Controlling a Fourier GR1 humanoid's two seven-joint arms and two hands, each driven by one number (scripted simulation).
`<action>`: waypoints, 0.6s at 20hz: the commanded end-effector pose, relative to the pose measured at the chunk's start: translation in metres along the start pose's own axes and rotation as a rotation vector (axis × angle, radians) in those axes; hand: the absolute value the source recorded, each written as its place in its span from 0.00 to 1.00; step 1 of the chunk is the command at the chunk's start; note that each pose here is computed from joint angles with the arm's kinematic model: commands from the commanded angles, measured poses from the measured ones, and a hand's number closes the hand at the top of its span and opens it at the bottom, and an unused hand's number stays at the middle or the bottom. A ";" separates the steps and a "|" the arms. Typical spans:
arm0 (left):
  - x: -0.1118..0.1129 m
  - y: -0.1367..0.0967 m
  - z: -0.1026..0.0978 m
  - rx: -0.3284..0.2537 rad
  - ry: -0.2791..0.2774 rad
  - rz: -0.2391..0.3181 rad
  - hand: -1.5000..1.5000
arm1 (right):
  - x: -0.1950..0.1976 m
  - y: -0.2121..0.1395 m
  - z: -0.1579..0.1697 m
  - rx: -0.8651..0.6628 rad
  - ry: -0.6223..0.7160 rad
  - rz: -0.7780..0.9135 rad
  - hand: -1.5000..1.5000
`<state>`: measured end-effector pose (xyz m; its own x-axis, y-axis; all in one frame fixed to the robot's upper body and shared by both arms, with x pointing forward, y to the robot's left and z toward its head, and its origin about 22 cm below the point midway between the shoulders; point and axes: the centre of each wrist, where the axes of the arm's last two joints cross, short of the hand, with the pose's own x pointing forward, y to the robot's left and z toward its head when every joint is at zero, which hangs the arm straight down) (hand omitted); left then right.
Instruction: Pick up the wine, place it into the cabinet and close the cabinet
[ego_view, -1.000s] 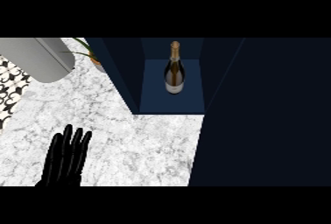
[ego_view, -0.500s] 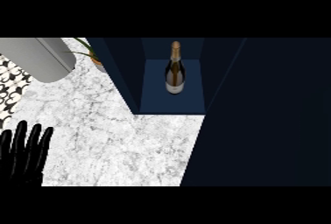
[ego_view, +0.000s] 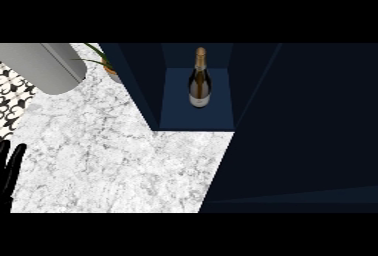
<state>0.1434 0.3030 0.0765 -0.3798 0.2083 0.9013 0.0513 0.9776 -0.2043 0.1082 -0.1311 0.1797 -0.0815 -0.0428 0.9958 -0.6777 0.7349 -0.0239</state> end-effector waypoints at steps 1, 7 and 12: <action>0.008 0.025 -0.003 0.000 -0.005 -0.009 0.00 | 0.014 0.036 0.006 0.137 -0.076 -0.029 1.00; 0.010 0.024 -0.017 -0.013 0.003 -0.026 0.00 | 0.005 0.050 -0.017 0.091 -0.113 -0.009 1.00; 0.017 0.033 -0.019 -0.036 0.018 0.030 0.00 | 0.003 0.058 -0.035 0.050 -0.149 0.047 1.00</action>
<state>0.1552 0.3344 0.0869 -0.3653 0.2167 0.9053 0.0734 0.9762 -0.2041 0.1085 -0.1057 0.1831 -0.1575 -0.0552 0.9860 -0.6136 0.7878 -0.0539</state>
